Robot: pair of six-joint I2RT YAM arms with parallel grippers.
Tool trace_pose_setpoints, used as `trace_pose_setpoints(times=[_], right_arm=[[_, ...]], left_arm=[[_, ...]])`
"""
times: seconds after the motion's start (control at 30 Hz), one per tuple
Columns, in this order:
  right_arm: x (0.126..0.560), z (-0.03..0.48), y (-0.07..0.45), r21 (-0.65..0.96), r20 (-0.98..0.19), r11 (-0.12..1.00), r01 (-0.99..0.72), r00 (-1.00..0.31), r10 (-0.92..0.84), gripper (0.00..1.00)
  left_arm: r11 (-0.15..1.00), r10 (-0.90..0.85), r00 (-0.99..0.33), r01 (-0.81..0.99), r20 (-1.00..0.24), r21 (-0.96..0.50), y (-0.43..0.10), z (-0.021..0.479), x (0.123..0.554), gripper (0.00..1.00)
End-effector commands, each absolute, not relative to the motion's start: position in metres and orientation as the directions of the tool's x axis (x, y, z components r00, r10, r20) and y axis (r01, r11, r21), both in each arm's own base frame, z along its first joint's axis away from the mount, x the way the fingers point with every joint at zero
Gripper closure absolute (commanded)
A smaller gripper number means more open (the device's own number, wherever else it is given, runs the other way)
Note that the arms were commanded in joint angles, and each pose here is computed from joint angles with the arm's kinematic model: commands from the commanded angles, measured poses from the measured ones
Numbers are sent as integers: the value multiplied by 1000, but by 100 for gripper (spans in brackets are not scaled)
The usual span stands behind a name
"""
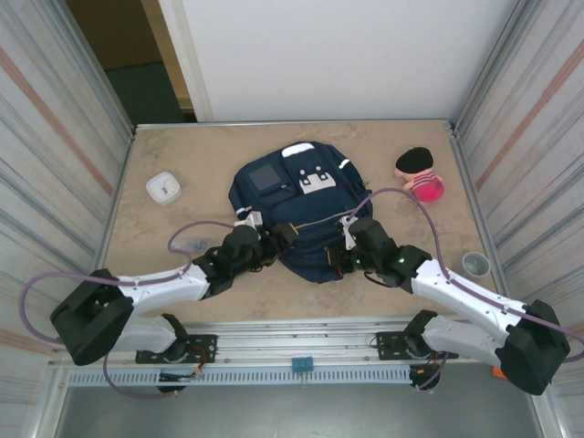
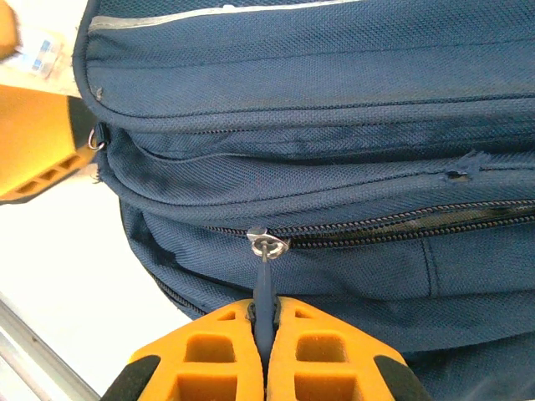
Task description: Pack the student bag
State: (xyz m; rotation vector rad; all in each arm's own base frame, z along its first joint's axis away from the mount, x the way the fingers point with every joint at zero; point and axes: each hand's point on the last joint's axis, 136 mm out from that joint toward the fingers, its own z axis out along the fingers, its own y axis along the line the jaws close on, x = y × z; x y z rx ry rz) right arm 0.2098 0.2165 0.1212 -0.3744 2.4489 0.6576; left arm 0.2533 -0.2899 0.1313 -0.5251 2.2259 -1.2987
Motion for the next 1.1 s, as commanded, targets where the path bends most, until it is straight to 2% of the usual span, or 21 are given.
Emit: trace_pose_setpoints(times=[0.0, 0.1, 0.27, 0.37, 0.43, 0.57, 0.73, 1.07], right_arm=[[210, 129, 220, 372, -618, 825, -425, -776, -121, 100], [209, 129, 221, 373, -618, 824, -427, -776, -123, 100], [211, 127, 219, 360, -621, 830, -426, -773, -127, 100], [218, 122, 216, 338, -623, 847, -411, -772, -126, 98], [221, 120, 217, 331, -619, 851, -407, -775, -130, 94], [228, 115, 217, 305, -613, 860, -409, -776, -151, 85], [236, 112, 215, 290, -599, 866, -409, -783, -169, 79], [244, 107, 222, 312, -571, 848, -429, -798, -194, 74]], left_arm=[[425, -572, -793, -69, -208, -903, -301, 139, 260, 26], [424, -575, -792, -72, -207, -903, -305, 134, 264, 30], [418, -591, -782, -89, -197, -904, -311, 129, 273, 65], [419, -571, -800, -89, -185, -904, -318, 126, 272, 80], [411, -560, -810, -86, -177, -908, -321, 127, 271, 85], [402, -550, -817, -76, -174, -912, -323, 130, 269, 87], [405, -537, -824, -65, -179, -912, -322, 134, 266, 87], [397, -534, -824, -44, -191, -917, -319, 145, 263, 87]])
